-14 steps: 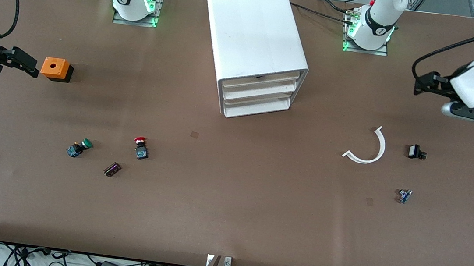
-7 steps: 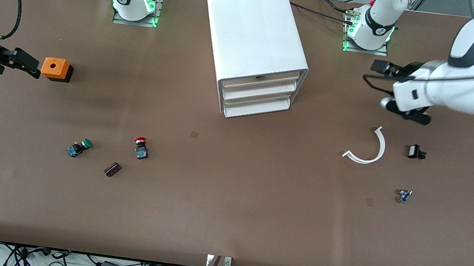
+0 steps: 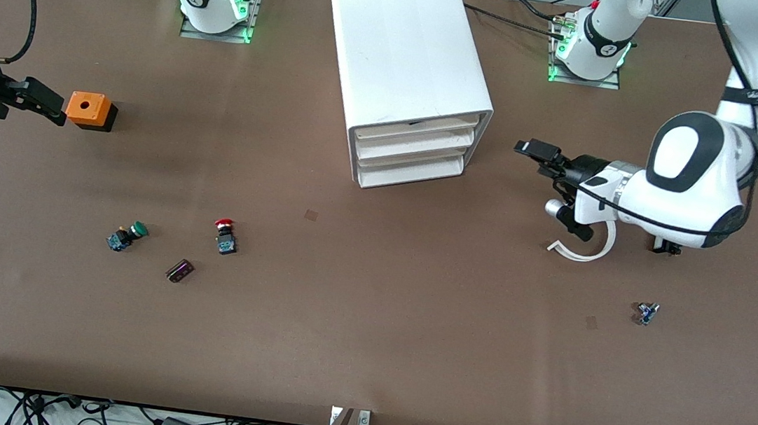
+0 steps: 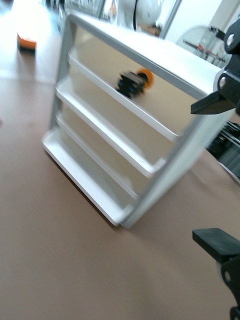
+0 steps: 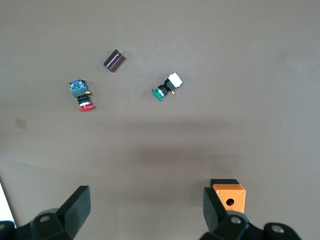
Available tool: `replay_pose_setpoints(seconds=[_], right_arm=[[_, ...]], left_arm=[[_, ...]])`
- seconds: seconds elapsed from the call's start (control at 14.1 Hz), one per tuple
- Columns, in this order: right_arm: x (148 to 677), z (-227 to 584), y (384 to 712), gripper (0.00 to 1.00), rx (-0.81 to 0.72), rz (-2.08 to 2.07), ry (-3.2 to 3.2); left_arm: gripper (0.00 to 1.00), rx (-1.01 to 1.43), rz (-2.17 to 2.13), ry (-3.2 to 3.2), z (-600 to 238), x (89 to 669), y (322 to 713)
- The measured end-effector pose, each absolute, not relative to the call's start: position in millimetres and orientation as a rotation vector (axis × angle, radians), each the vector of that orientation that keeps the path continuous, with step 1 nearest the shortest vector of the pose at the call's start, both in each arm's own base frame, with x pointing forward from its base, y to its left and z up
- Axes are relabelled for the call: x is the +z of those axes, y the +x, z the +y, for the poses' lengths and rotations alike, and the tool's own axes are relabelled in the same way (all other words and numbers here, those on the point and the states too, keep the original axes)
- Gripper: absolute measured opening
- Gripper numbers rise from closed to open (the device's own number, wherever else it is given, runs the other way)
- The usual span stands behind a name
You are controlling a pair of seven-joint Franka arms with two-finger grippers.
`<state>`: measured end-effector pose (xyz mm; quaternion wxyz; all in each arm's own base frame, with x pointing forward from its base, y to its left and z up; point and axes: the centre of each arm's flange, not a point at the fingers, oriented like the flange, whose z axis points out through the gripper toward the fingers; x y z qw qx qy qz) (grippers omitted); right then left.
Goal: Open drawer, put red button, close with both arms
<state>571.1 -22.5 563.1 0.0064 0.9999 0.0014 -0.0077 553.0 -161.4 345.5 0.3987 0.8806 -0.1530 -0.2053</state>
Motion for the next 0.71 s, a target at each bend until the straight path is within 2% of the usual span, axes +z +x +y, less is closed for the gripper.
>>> replay_pose_setpoints(seconds=[0.28, 0.42, 0.5, 0.71], right_arm=[[547.9, -12.0, 578.4, 1.0, -0.045, 0.033, 3.127], [538.0, -5.3, 583.2, 1.0, -0.059, 0.051, 3.126], [532.1, -3.3, 585.4, 1.0, -0.072, 0.057, 3.125], [514.2, 17.9, 594.1, 1.0, -0.089, 0.112, 3.121]], left_arm=[[1.0, -0.339, -0.453, 2.142, -209.5, 294.8, 531.3], [0.97, -0.324, -0.469, 2.114, -220.9, 272.3, 515.2], [0.91, -0.313, -0.469, 2.079, -224.3, 262.8, 507.5], [0.87, -0.253, -0.487, 1.96, -227.2, 228.2, 482.2]])
